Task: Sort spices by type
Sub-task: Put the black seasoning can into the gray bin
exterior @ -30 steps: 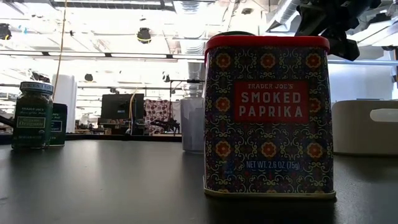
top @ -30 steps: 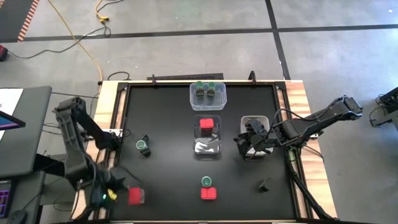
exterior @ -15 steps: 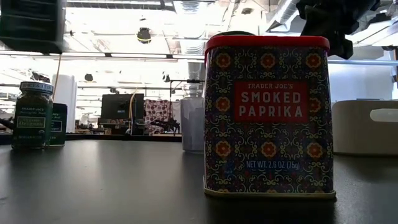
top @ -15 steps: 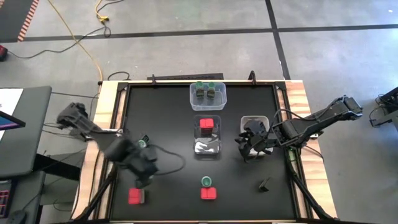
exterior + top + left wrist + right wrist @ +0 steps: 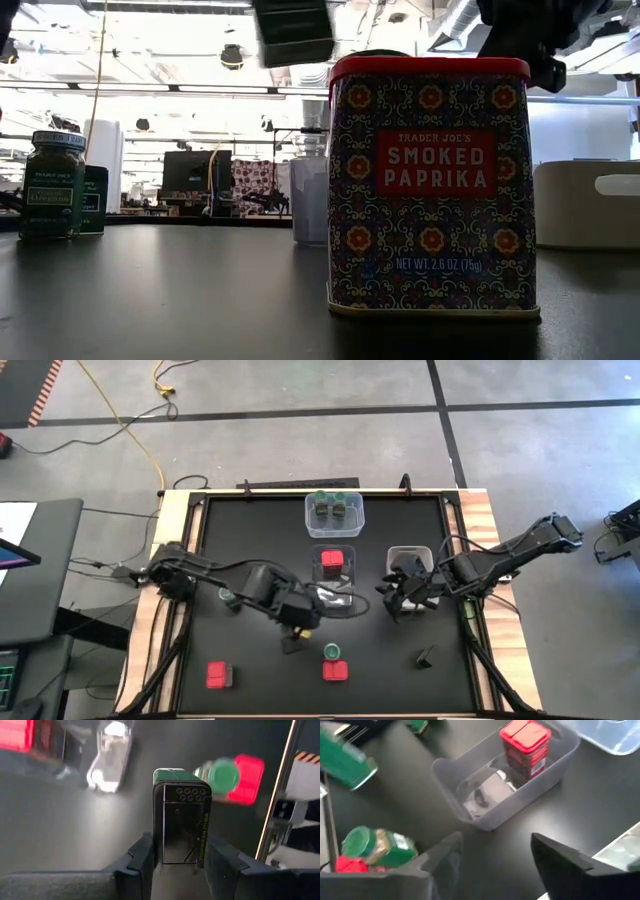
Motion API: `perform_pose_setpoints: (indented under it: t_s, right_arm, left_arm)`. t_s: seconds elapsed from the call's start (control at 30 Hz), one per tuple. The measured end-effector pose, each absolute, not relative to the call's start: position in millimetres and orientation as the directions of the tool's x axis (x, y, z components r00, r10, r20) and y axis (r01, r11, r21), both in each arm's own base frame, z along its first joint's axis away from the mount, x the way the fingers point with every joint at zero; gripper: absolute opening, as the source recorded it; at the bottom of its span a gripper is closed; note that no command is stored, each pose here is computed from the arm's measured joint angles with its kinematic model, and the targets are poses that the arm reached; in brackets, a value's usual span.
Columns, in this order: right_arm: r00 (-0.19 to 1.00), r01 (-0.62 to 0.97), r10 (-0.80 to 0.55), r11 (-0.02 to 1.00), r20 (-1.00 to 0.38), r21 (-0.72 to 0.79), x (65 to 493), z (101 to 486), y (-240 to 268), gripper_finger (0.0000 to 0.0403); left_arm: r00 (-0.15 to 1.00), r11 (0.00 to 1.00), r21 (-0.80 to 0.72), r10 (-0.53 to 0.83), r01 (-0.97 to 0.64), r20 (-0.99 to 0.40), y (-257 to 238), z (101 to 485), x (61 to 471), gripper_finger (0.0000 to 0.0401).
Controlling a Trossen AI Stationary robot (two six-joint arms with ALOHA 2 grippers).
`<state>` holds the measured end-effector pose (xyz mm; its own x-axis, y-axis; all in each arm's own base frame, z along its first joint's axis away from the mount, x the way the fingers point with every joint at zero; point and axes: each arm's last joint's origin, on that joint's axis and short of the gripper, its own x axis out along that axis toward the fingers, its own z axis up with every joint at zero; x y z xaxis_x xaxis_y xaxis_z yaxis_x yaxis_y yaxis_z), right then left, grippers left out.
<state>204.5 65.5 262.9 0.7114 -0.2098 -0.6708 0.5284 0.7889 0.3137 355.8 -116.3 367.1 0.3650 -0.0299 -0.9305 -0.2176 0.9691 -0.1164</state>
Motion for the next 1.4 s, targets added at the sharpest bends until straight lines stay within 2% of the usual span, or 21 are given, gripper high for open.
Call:
perform_pose_setpoints:
  t_s: [0.23, 0.43, 0.57, 0.77, 0.87, 1.07, 1.17, 1.4]
  right_arm:
    - [0.737, 0.475, -0.141, 0.803, -0.66, 0.359, 200, 264, 81, 0.0323]
    - [0.767, 0.48, -0.141, 0.774, -0.627, 0.414, 202, 265, 89, 0.0355]
    - [0.814, 0.426, -0.119, 0.788, -0.569, 0.445, 215, 266, 95, 0.0358]
    - [0.928, 0.208, -0.046, 0.889, -0.37, 0.408, 231, 282, 110, 0.0356]
    - [0.94, 0.212, -0.088, 0.906, -0.328, 0.366, 234, 286, 107, 0.0356]
    - [0.93, 0.232, -0.137, 0.939, -0.342, 0.255, 242, 281, 98, 0.0356]
    - [0.935, 0.187, -0.108, 0.959, -0.339, 0.211, 253, 274, 100, 0.0356]
    - [0.972, 0.13, -0.087, 0.973, -0.217, 0.192, 276, 273, 101, 0.0348]
  left_arm:
    - [0.459, 0.97, -0.1, 0.013, -0.22, -0.889, -97, 379, 380, 0.0123]
    - [0.526, 0.971, -0.109, 0.019, -0.212, -0.85, -85, 385, 389, 0.0123]
    - [0.521, 0.974, -0.094, 0.029, -0.208, -0.853, -79, 385, 390, 0.0123]
    - [0.517, 0.987, -0.059, 0.028, -0.151, -0.855, -78, 385, 390, 0.0123]
    - [0.517, 0.992, -0.038, 0.029, -0.119, -0.855, -78, 385, 390, 0.0125]
    - [0.522, 0.998, -0.001, 0.028, -0.056, -0.853, -78, 385, 390, 0.0131]
    - [0.522, 1.0, 0.018, 0.028, -0.025, -0.853, -78, 385, 390, 0.0132]
    - [0.521, 0.999, 0.032, 0.024, 0.006, -0.854, -78, 385, 390, 0.0133]
